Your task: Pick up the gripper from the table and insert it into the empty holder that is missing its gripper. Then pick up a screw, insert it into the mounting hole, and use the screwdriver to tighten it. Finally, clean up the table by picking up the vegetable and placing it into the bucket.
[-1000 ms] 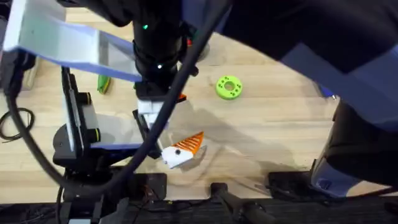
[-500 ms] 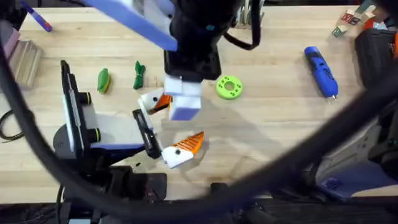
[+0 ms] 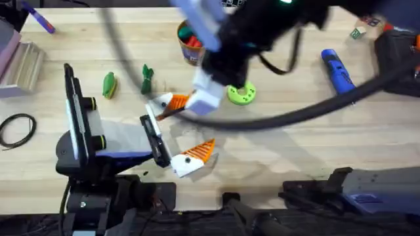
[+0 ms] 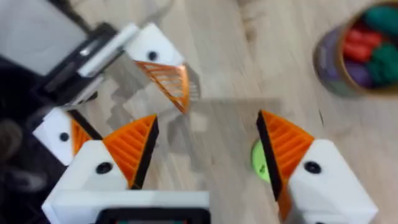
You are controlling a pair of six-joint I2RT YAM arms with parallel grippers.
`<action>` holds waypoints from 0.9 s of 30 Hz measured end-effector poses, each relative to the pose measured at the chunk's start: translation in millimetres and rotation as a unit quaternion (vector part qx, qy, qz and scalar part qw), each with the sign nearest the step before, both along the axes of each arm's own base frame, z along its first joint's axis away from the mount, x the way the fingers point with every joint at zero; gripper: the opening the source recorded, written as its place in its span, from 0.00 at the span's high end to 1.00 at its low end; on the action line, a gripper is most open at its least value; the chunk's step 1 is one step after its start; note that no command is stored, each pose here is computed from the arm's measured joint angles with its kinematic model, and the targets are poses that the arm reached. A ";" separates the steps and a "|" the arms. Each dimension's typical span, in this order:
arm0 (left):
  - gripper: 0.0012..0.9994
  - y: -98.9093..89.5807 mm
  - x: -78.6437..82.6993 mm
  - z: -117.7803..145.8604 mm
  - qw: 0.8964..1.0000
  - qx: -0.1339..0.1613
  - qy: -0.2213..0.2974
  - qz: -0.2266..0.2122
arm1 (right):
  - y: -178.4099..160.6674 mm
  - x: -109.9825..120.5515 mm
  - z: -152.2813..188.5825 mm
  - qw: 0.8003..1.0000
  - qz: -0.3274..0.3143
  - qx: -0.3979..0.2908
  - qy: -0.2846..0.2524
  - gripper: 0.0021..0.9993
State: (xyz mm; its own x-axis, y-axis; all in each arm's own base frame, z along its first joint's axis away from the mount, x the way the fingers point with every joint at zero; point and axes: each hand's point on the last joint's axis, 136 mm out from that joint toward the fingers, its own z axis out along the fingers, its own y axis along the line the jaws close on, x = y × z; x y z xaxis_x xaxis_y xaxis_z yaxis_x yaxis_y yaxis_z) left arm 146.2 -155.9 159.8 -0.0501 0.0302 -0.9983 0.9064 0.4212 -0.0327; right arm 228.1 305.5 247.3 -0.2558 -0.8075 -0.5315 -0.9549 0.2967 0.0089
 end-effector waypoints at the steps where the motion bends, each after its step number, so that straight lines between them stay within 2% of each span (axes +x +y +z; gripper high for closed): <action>1: 0.01 0.0 0.0 0.0 1.000 0.000 0.000 0.000 | -9.7 2.8 -0.5 1.000 -0.029 0.006 0.003 0.05; 3: 0.01 0.0 0.0 0.0 1.000 0.000 0.000 0.000 | -34.6 11.0 -1.4 0.995 -0.100 0.008 0.009 0.05; 6: 0.01 0.0 0.0 0.0 1.000 0.000 0.000 0.000 | -75.3 24.2 -1.6 0.977 -0.212 0.009 0.014 0.05; 7: 0.01 0.0 0.0 0.0 1.000 0.000 0.000 0.000 | -112.4 33.5 2.0 0.952 -0.305 0.017 0.011 0.05; 10: 0.01 0.0 0.0 0.0 1.000 0.000 0.000 0.000 | -141.2 37.4 11.4 0.927 -0.373 0.040 -0.003 0.05; 18: 0.01 0.0 0.0 0.0 1.000 0.000 0.000 0.000 | -199.4 31.1 32.8 0.865 -0.487 0.110 -0.036 0.05; 24: 0.01 0.0 0.0 0.0 1.000 0.000 0.000 0.000 | -230.0 20.4 24.1 0.821 -0.547 0.156 -0.050 0.02; 27: 0.01 0.0 0.0 0.0 1.000 0.000 0.000 0.000 | -239.6 15.2 14.9 0.806 -0.564 0.169 -0.056 0.01</action>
State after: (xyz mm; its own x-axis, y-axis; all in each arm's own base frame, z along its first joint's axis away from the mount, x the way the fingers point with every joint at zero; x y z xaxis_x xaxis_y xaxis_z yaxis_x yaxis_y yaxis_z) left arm 146.2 -155.9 159.8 -0.0501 0.0302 -0.9983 0.9064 0.4212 -0.0327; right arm 243.3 66.0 262.2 -0.6614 0.1016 -0.7431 -0.0797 0.9757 0.2043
